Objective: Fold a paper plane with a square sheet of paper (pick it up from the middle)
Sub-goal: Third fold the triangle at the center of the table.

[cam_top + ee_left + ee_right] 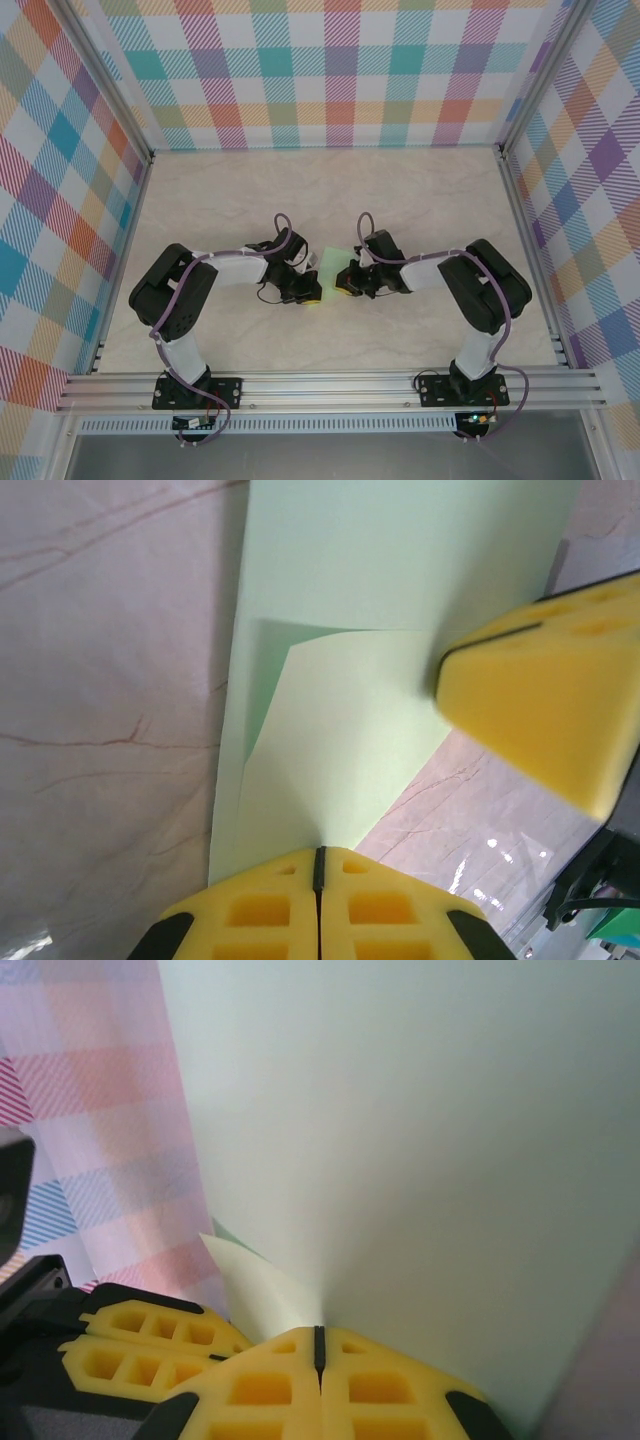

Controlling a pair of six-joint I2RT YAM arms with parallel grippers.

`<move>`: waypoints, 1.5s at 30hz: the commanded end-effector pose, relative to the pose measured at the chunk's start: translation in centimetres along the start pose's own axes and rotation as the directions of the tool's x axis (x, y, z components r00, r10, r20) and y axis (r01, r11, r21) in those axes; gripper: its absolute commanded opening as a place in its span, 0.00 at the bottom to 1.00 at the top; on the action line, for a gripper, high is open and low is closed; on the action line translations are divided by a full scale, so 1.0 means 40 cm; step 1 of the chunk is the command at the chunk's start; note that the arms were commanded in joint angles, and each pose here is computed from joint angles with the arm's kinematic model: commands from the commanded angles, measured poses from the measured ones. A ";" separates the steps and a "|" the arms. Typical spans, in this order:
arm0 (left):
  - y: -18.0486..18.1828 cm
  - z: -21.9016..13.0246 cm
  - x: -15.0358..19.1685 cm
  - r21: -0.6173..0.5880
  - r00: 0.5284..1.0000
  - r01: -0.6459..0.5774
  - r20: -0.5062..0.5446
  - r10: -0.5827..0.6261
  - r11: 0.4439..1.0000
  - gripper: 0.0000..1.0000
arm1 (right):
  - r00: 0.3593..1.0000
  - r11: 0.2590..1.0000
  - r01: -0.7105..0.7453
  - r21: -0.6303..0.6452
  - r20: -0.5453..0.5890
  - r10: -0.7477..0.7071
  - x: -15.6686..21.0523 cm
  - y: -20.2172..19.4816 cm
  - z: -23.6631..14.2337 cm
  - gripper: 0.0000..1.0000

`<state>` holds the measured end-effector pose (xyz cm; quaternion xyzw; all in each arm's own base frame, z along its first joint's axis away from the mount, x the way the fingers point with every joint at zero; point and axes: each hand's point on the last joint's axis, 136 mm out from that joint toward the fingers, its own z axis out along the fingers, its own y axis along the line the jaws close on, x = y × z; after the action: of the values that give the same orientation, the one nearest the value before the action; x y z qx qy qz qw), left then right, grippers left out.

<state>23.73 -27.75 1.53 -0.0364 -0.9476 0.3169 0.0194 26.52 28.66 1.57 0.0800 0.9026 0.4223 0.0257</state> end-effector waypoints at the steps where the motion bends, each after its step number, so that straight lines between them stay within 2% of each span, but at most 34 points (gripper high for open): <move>1: 0.107 0.018 0.054 -0.162 0.996 0.060 -0.053 -0.070 0.985 0.06 | 0.996 0.993 -0.068 0.094 0.072 0.062 -0.030 -0.106 -0.024 0.01; 9: 0.099 0.021 0.049 -0.147 0.996 0.062 -0.052 -0.070 0.987 0.06 | 0.992 0.994 -0.082 0.076 0.107 0.074 -0.056 -0.105 -0.060 0.02; 14: 0.092 0.019 0.050 -0.135 0.996 0.058 -0.056 -0.066 0.989 0.07 | 0.995 1.000 -0.025 0.001 0.093 0.025 -0.056 -0.018 -0.082 0.03; 20: 0.089 0.020 0.046 -0.131 0.996 0.058 -0.053 -0.066 0.990 0.07 | 0.998 0.999 0.048 0.016 0.040 -0.048 -0.024 0.052 -0.045 0.04; 26: 0.086 0.018 0.044 -0.131 0.996 0.059 -0.052 -0.067 0.990 0.07 | 0.999 0.999 0.034 0.038 -0.003 -0.034 -0.009 0.046 0.003 0.04; 32: 0.066 0.010 0.034 -0.112 0.997 0.047 -0.050 -0.053 0.993 0.08 | 0.999 0.991 -0.008 0.136 -0.031 0.012 0.009 -0.029 0.026 0.03; 40: -0.046 -0.063 -0.010 -0.021 1.000 -0.004 -0.015 0.004 1.000 0.12 | 0.999 0.978 -0.017 0.209 -0.042 0.026 0.017 -0.082 0.029 0.00; 45: -0.134 -0.080 -0.031 0.118 0.999 -0.008 -0.041 0.013 0.993 0.14 | 0.999 0.977 -0.016 0.213 -0.042 0.026 0.016 -0.084 0.030 0.00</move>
<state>24.78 -29.09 4.71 -0.0427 -0.9423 0.3305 0.0305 26.78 29.49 1.52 0.0635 0.9198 0.3868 0.0165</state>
